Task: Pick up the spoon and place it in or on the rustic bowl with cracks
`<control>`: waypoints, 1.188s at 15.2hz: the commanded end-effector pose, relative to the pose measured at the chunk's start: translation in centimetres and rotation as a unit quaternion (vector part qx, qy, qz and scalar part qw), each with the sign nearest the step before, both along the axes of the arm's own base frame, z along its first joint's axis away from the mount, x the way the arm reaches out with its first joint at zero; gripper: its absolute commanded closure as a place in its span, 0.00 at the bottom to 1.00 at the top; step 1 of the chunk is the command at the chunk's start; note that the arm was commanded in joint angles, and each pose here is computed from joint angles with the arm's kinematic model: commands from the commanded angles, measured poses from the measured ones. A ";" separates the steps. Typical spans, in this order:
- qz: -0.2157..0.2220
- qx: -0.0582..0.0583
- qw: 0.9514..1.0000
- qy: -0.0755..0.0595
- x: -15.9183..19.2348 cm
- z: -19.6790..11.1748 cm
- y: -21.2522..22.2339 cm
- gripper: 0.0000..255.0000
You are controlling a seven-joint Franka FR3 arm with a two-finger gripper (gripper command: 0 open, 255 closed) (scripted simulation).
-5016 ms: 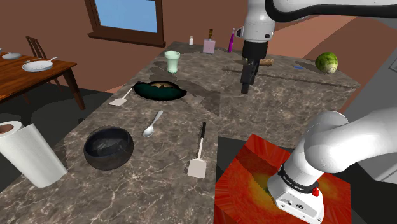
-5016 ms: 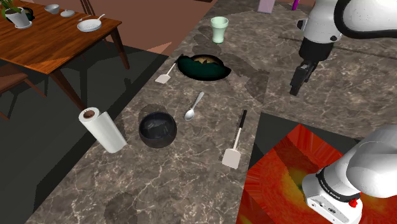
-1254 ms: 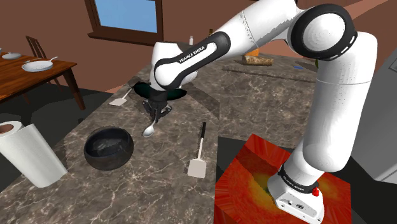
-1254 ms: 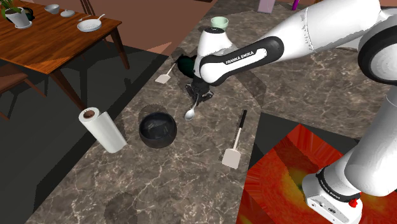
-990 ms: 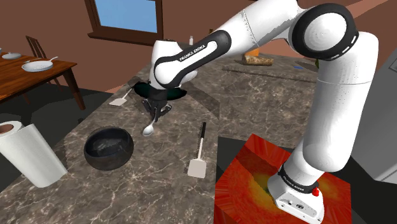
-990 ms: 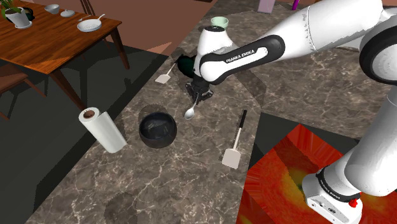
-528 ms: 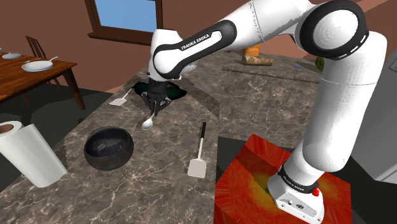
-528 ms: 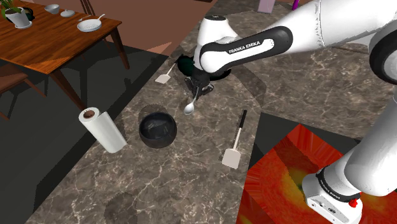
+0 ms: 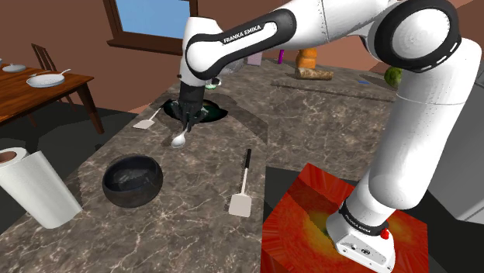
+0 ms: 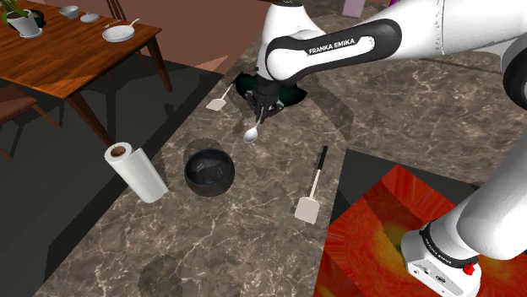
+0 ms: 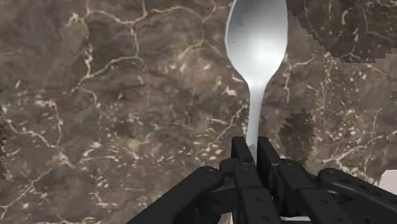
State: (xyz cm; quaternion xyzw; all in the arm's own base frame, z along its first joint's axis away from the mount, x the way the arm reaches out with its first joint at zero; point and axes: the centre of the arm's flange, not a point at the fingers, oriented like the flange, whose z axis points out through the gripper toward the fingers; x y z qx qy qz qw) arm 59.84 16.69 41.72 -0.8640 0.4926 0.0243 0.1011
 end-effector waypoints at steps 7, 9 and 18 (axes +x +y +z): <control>0.000 0.000 1.000 0.000 -0.1 4.2 0.1 1.00; 0.000 0.000 1.000 0.000 -0.1 5.3 0.1 1.00; 0.000 0.000 1.000 0.000 -0.7 8.9 2.6 1.00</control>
